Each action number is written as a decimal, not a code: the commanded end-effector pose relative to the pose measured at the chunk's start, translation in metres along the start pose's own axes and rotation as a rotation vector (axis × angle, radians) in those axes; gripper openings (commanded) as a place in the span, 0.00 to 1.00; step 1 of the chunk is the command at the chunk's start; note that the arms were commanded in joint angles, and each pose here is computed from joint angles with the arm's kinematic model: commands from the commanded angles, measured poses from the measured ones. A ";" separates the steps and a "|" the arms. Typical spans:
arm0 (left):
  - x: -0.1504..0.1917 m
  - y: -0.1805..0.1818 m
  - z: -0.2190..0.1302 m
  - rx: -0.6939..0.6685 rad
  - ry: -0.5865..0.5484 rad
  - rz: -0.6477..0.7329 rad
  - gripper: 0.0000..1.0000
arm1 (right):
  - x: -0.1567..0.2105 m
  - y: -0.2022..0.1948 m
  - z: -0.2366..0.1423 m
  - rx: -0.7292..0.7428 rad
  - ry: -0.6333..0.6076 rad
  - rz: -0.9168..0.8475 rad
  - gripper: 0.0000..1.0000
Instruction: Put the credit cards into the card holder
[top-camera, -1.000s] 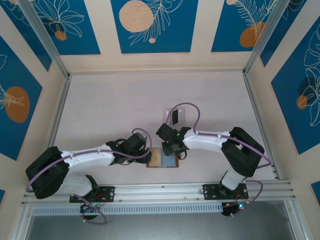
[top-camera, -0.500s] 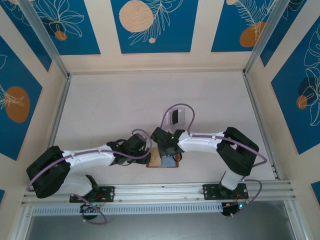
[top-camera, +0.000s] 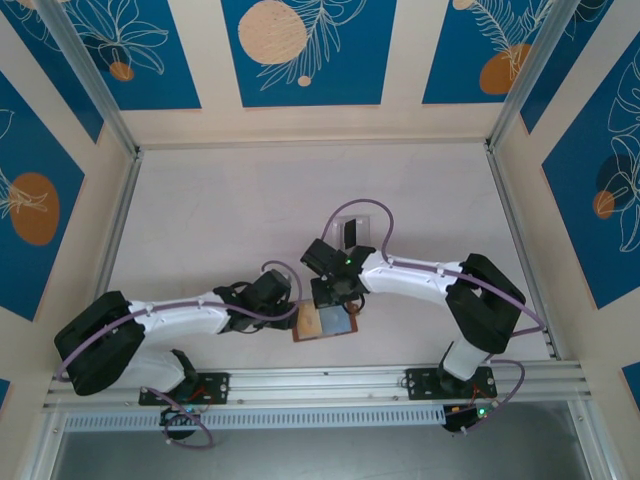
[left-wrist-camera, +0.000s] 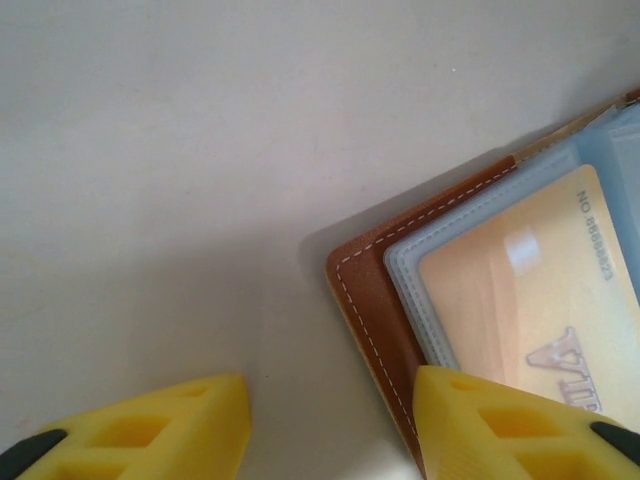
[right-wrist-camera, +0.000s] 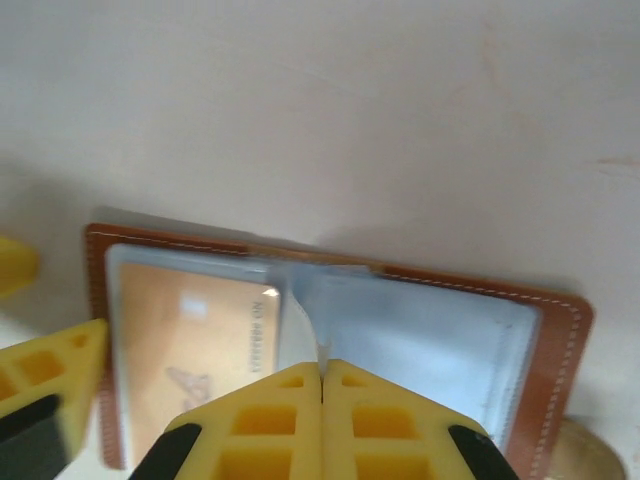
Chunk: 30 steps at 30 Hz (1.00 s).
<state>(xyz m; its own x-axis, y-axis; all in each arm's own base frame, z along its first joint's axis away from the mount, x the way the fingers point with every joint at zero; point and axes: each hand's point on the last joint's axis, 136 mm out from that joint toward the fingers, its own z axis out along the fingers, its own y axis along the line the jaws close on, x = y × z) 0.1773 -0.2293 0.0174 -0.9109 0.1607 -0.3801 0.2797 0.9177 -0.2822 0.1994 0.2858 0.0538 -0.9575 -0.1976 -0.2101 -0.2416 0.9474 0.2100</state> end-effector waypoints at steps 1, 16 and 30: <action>0.021 0.004 0.016 -0.003 0.054 -0.006 0.48 | 0.001 0.021 -0.007 -0.117 0.050 0.029 0.00; 0.030 0.004 0.030 -0.002 0.064 -0.030 0.47 | 0.019 0.050 0.022 -0.328 0.152 0.169 0.32; 0.033 0.041 0.002 -0.161 0.042 -0.134 0.55 | 0.013 0.055 0.023 -0.421 0.136 0.211 0.49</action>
<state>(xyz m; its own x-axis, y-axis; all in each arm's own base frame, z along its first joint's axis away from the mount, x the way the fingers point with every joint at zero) 0.1802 -0.2247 0.0164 -0.9197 0.0503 -0.3893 0.1738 0.9414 -0.2889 0.1761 0.3252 0.0333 -0.9978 -0.0641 0.0137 -0.0466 0.8410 0.5391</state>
